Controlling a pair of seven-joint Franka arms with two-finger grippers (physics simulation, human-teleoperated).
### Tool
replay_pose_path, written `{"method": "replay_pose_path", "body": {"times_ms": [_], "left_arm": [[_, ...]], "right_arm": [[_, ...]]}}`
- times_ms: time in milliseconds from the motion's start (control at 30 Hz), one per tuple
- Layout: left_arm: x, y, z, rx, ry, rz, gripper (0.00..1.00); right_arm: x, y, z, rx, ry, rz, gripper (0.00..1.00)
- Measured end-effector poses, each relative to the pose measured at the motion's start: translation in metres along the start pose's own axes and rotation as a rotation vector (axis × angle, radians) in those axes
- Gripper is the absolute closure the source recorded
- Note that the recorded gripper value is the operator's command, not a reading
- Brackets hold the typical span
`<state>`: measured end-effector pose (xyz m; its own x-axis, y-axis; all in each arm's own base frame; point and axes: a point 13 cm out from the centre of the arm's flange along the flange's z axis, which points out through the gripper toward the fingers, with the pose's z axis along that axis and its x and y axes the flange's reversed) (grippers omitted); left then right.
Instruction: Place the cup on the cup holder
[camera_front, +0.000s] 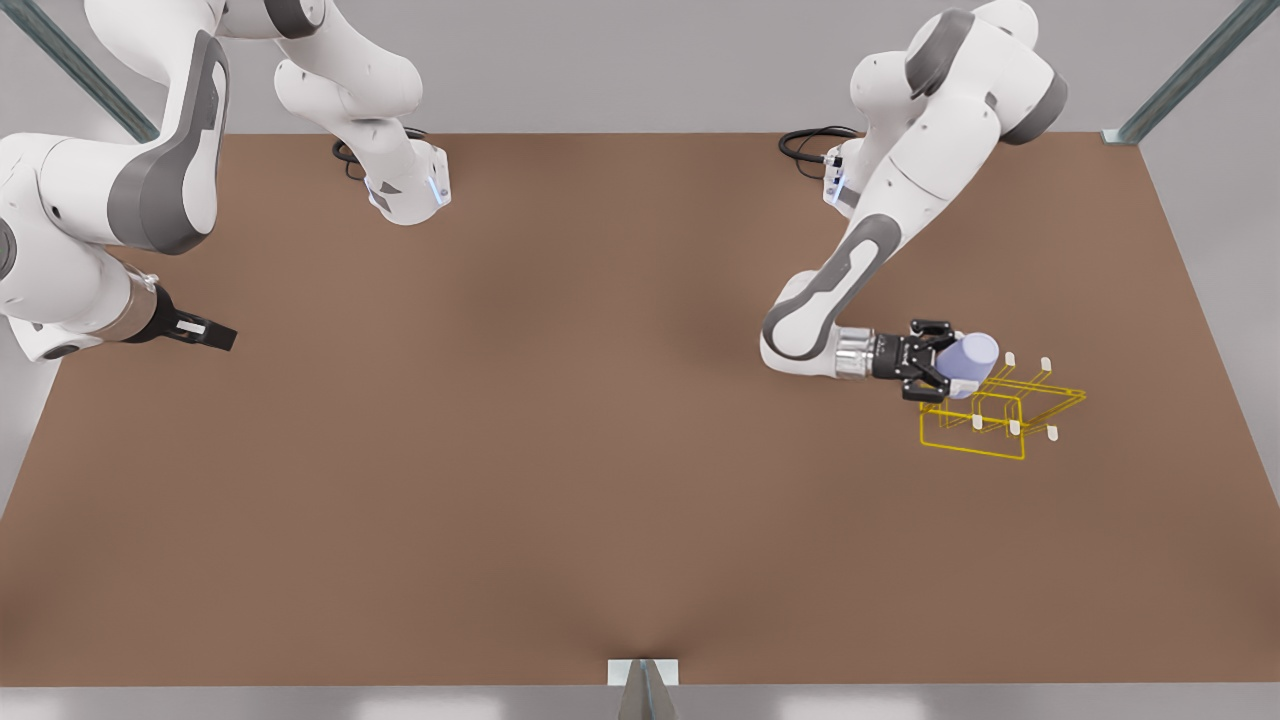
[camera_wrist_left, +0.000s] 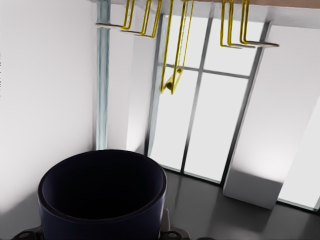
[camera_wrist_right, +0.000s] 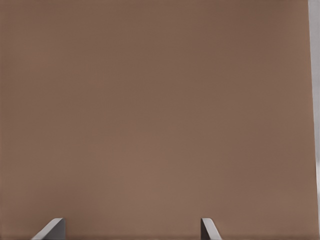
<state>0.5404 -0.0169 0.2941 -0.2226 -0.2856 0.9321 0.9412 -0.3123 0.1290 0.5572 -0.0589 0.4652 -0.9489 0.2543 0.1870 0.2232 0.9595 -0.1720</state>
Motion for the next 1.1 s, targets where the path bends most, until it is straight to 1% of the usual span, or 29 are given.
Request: {"method": "replay_pose_path", "body": {"times_ms": [67,200,300,467,600,833,1100], "left_arm": [[-0.004,0.016,-0.002,-0.001,-0.033,-0.039,0.18],[-0.029,0.039,-0.001,-0.039,-0.061,-0.072,0.18],[-0.046,0.046,0.011,-0.063,-0.053,-0.082,0.18],[-0.053,0.048,0.028,-0.077,-0.028,-0.094,0.18],[-0.069,0.033,0.047,-0.075,-0.001,-0.060,0.18],[-0.086,0.027,0.054,-0.078,-0.007,-0.051,0.18],[-0.093,0.028,0.055,-0.095,0.018,0.064,0.18]], "right_arm": [[0.000,0.000,0.000,0.000,0.000,0.000,0.00],[0.000,0.000,0.000,0.000,0.000,0.001,0.00],[0.000,0.000,0.000,0.000,0.000,0.002,0.00],[0.000,0.000,0.000,0.000,0.000,0.003,0.00],[0.000,0.000,0.000,0.000,0.000,0.003,0.00],[0.000,-0.001,0.000,0.002,0.000,0.004,0.00],[0.000,-0.003,0.000,0.006,-0.001,0.007,0.00]]}}
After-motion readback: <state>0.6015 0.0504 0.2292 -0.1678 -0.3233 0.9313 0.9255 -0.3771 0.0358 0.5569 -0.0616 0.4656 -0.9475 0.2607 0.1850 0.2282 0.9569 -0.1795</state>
